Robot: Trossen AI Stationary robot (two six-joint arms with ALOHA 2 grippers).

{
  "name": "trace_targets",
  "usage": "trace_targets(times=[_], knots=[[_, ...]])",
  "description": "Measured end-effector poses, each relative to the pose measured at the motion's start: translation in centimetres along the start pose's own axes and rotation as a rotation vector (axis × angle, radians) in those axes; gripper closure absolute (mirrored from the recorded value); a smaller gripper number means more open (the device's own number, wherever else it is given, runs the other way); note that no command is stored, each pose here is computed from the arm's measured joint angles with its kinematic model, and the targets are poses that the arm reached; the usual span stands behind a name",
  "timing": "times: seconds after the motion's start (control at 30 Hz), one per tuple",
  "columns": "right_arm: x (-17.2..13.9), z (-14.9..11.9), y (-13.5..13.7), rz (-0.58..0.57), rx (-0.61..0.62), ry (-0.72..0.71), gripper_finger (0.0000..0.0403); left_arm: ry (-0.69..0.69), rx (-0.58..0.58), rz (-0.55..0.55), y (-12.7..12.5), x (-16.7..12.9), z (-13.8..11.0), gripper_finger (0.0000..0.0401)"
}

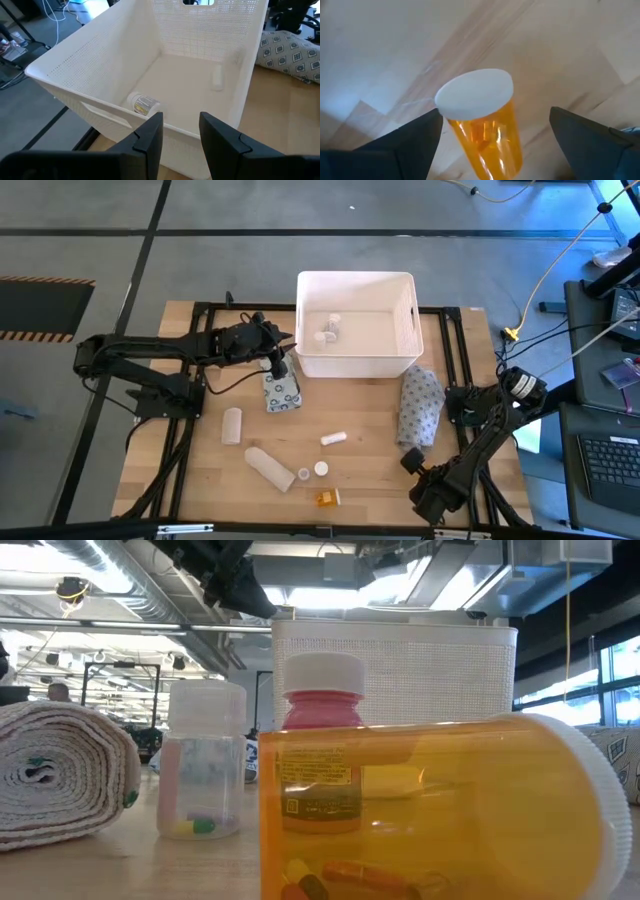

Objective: Pick & place medical supplies in basket/bin
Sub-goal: Put the right orange pill bottle into the white bin

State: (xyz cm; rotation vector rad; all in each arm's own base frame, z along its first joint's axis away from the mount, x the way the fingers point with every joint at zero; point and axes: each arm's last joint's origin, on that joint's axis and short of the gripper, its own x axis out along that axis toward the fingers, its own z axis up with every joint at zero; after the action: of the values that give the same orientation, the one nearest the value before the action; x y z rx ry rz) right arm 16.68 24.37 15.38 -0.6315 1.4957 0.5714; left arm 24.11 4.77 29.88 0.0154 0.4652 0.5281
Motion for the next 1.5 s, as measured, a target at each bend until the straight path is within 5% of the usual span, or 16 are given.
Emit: trace_targets(times=[0.4, 0.83, 1.07, 1.3, 1.5], knots=[[0.0, -0.1, 1.0, 0.003, 0.258, -0.011, 0.0035, 0.0, 0.001, 0.0, 0.0, 0.0, 0.0, 0.0281], [0.3, 0.5, 0.7, -0.12, 0.234, -0.135, 0.0035, 0.0, 0.001, -0.003, 0.0, 0.0, 0.0, 0.0281], [0.5, 0.4, 0.7, -0.11, 0.43, -0.155, 0.0035, 0.005, 0.003, -0.003, 0.0, 0.0, -0.1, 0.0281], [0.6, -0.5, 1.2, -0.153, 0.25, -0.075, 0.0035, 0.006, 0.002, -0.003, 0.0, 0.0, -0.1, 0.0281], [0.6, -0.7, 1.8, -0.155, 0.32, -0.081, 0.0035, 0.006, 0.001, -0.003, 0.0, 0.0, -0.1, 0.0281]])
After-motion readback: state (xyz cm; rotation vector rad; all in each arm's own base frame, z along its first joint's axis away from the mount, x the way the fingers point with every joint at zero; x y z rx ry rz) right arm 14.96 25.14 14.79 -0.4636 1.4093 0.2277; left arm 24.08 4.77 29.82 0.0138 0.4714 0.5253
